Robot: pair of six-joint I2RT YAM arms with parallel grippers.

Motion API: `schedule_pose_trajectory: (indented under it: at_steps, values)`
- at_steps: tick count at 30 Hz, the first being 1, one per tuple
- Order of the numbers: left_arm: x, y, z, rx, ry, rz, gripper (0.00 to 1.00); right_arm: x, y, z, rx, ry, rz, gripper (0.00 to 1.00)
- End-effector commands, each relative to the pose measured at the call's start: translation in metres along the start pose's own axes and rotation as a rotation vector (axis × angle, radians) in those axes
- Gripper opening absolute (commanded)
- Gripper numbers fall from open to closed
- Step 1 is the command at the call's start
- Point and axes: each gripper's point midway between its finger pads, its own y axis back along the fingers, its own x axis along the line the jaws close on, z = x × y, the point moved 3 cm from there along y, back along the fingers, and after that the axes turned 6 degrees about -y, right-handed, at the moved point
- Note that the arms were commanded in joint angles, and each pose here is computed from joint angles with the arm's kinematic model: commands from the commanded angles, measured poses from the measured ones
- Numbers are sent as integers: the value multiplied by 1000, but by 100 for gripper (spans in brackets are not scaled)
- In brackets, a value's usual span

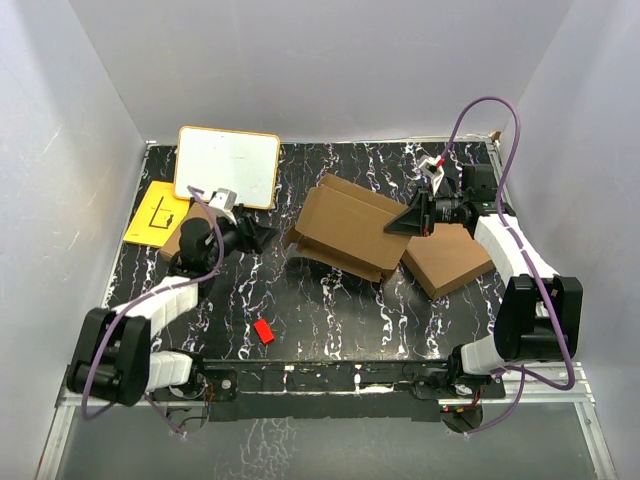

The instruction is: Fold the paper box

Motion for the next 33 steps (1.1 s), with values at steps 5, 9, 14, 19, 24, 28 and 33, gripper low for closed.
schedule_pose_trajectory:
  at_steps: [5,9,14,19,24,28,33]
  values:
    - [-38,49,17,-238,-110,-104,70,2,-1,39,-20,77,24,8]
    - [-48,58,39,-282,-107,-106,72,2,0,52,-14,75,22,8]
    - [-69,59,86,-300,19,-157,72,3,1,71,-16,54,-17,8]
    - [-88,38,87,-237,598,-271,67,10,-6,84,-55,-4,-38,8]
    - [-123,9,76,-240,670,-247,70,20,-28,84,-59,-26,-39,8]
    - [-128,-12,64,-197,720,-131,73,23,-32,82,-88,-110,-12,8]
    - [-128,-29,55,-185,787,-92,73,30,-36,77,-92,-169,31,8]
